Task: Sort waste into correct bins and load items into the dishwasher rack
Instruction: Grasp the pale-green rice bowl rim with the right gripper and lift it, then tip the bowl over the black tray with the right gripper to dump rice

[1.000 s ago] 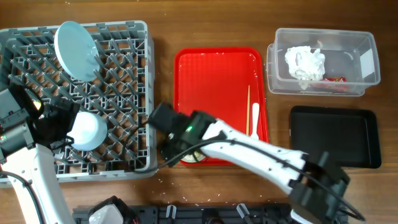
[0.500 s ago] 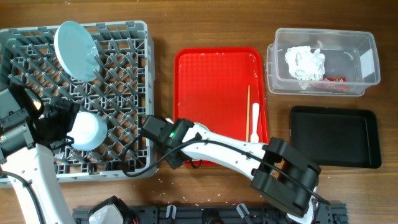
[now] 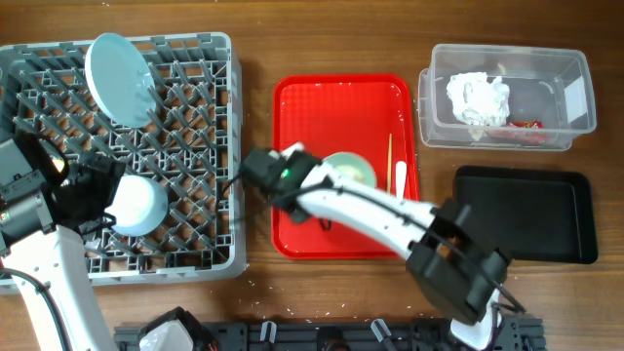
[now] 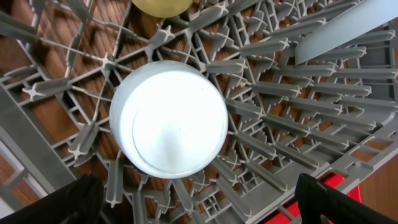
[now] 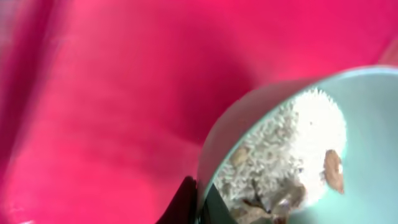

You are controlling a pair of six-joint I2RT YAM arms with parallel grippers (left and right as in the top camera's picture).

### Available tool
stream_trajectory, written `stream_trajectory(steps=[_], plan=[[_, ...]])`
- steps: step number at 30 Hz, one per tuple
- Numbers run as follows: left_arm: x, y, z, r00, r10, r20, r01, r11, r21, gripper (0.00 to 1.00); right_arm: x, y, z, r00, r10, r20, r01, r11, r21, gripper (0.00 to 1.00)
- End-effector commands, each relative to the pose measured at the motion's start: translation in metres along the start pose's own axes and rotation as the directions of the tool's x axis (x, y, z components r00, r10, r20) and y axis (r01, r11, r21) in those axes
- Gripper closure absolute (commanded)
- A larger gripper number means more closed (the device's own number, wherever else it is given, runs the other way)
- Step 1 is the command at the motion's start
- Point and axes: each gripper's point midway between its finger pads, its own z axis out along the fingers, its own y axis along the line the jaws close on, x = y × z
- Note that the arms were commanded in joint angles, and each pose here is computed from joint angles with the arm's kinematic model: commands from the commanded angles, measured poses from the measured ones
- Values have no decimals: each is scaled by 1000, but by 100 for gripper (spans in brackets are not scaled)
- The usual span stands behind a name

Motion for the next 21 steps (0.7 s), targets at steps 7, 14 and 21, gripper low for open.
stream_trajectory(steps=[7,14,21], plan=[[-2,-2,-1,1000,-11,-1,11,1000,11,0,-8,-206,-19,757,652,-37,-652,758,23,96],[-2,-2,-1,1000,-11,0,11,1000,10,0,58,-324,-16,467,856,-220,-881,430,-195,96],[-2,-2,-1,1000,-11,-1,11,1000,11,0,116,-375,2,297,898,-325,-851,95,-516,96]])
